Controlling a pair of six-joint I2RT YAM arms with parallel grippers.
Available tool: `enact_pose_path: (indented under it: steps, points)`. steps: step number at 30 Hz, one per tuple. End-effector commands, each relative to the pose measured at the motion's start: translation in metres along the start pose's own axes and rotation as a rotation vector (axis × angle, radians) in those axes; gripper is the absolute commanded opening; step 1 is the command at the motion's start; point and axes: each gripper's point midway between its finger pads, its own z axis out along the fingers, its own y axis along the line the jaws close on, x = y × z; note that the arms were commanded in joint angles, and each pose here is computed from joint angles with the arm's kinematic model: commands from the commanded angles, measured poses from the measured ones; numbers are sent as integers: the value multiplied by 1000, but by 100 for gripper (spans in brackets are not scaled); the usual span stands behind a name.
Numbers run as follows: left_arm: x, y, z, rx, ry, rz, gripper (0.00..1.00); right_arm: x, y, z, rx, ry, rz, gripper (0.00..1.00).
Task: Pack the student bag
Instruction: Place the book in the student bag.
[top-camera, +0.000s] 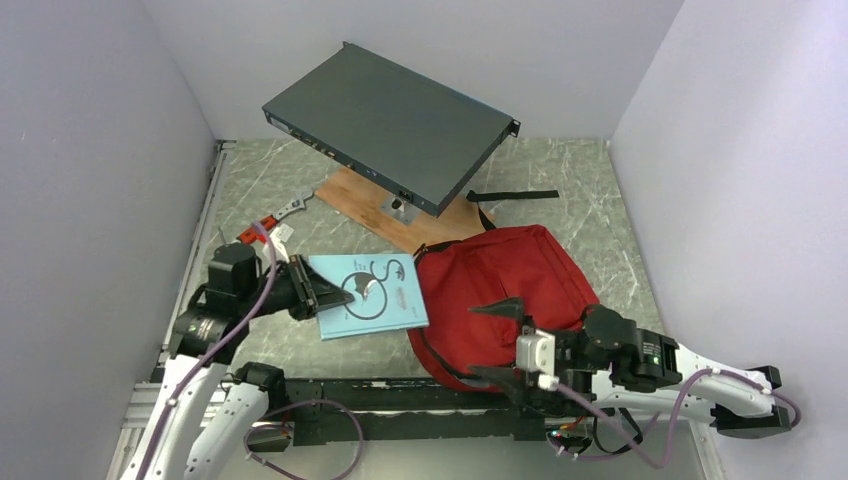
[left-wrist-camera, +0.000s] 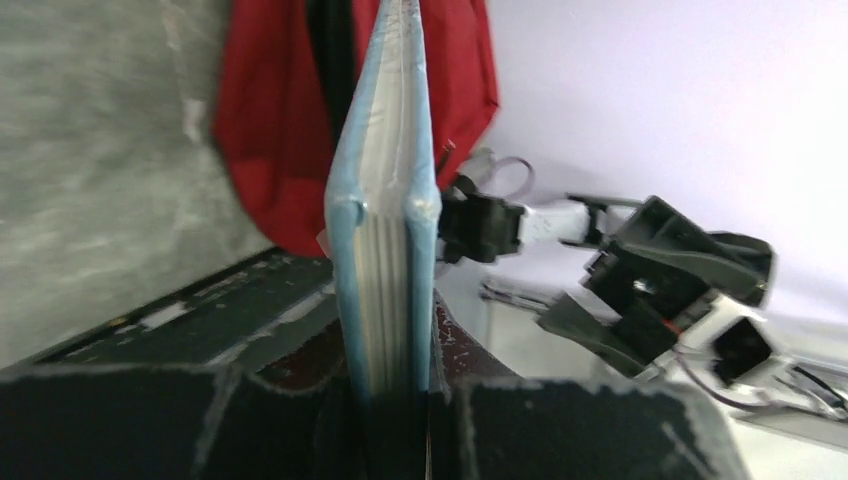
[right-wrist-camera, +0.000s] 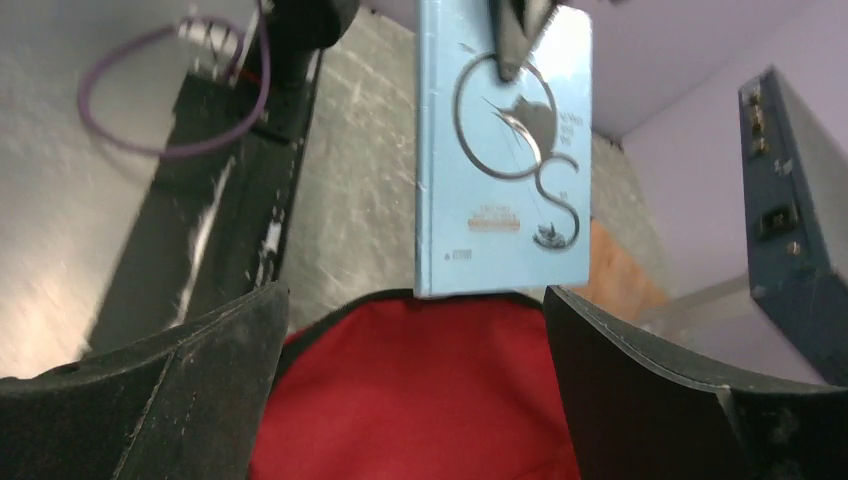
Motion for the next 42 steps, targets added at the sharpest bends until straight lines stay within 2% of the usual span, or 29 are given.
enact_pose_path:
  steps: [1,3,4,6,10,14,17,18,20,22,25,31,35,37,39,40,42]
  points:
    - [-10,12,-43,-241,-182,159,0,-15,-38,-10,322,-90,629,100]
    - [-16,19,-60,-338,-258,180,0,14,-56,-18,570,-19,950,100]
    - [-18,22,-68,-379,-291,187,0,32,-60,-25,685,48,1057,100]
    - [-23,31,-82,-455,-352,191,0,59,-54,-30,794,192,1133,100]
    - [-22,38,-96,-507,-405,193,0,78,-31,-5,759,364,1205,100]
    - [-27,48,-105,-567,-455,195,0,80,-28,25,710,471,1175,100]
    - [-28,55,-104,-588,-456,186,0,84,-31,48,770,558,1144,99]
    - [-28,55,-102,-580,-455,187,0,83,-33,56,806,583,1128,96]
    - [-29,56,-100,-564,-462,192,0,82,-39,65,903,633,1072,89]
    - [-29,53,-100,-552,-467,197,0,96,-39,71,1002,749,980,80]
    - [-31,49,-100,-538,-472,203,0,107,-39,72,1085,907,836,80]
    - [-30,55,-92,-534,-443,214,0,133,-12,77,1074,1073,681,78]
    - [-28,53,-87,-512,-425,212,0,143,-7,68,1087,1133,626,57]
    - [-27,55,-82,-497,-408,217,0,147,-4,64,1084,1138,628,50]
    - [-28,58,-79,-496,-404,219,0,147,-4,62,1074,1132,641,35]
    - [-28,58,-79,-498,-398,220,0,144,-7,60,1076,1118,654,23]
    - [-28,55,-77,-485,-388,221,0,139,-11,62,1047,1085,678,9]
